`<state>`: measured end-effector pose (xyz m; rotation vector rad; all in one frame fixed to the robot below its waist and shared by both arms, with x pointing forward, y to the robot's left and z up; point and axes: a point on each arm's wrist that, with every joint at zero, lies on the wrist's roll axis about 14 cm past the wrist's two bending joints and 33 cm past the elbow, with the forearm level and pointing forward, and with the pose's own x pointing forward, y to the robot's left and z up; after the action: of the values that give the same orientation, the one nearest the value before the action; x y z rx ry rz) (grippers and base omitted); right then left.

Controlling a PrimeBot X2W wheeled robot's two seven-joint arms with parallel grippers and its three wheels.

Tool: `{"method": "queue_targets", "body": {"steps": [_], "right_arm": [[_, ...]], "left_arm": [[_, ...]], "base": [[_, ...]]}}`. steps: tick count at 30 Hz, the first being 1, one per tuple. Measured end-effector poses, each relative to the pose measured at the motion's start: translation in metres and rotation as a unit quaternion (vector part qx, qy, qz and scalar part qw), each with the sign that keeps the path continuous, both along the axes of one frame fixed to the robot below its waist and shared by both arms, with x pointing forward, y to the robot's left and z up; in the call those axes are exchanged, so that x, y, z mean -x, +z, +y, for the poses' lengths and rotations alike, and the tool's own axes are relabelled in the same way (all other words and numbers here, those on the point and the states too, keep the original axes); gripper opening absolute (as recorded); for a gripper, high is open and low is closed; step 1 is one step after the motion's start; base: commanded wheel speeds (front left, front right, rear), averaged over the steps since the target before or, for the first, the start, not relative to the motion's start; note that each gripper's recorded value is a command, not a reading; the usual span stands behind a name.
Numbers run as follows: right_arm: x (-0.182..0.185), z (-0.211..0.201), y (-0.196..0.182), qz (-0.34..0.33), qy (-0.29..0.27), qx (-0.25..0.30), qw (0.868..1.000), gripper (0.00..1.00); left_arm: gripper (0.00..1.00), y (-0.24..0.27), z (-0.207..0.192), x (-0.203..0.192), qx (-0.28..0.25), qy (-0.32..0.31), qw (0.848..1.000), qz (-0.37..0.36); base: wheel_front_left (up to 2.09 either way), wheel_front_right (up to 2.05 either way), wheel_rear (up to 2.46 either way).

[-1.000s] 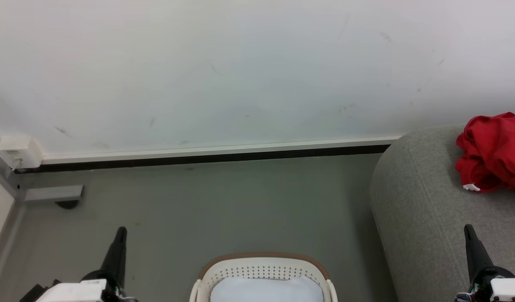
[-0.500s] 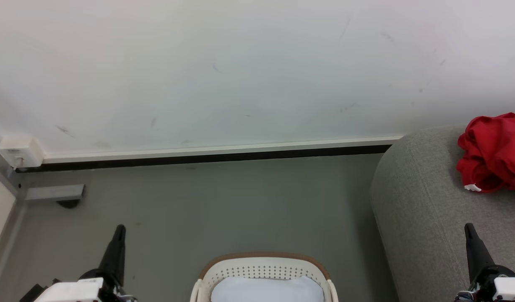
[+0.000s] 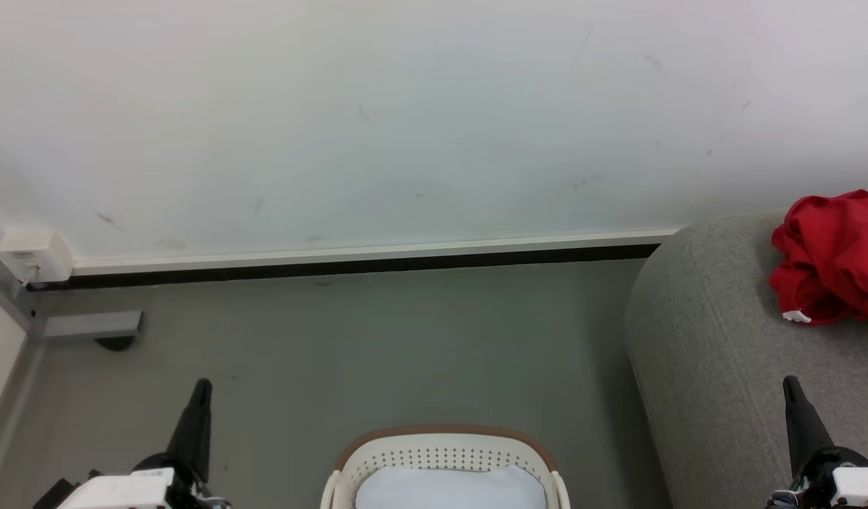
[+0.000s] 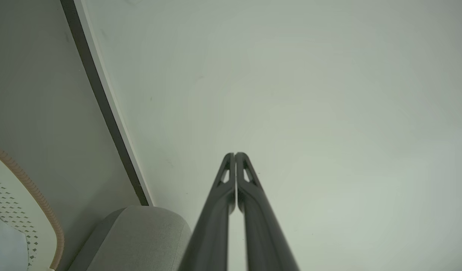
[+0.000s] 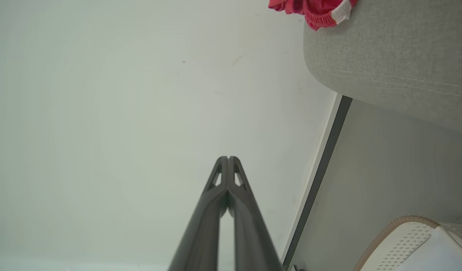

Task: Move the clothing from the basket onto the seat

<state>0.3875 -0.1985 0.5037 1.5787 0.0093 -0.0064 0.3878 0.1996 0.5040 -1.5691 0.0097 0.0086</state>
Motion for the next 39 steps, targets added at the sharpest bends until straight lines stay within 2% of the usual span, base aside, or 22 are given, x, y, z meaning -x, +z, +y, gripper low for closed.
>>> {"method": "queue_targets", "body": {"steps": [39], "right_arm": [[0.0000, -0.0001, 0.0001, 0.000, 0.000, 0.000, 1.000, 0.00]], "left_arm": [[0.00, 0.0001, 0.0000, 0.0000, 0.000, 0.000, 1.000, 0.000]], "base": [[0.00, 0.00, 0.00]]}}
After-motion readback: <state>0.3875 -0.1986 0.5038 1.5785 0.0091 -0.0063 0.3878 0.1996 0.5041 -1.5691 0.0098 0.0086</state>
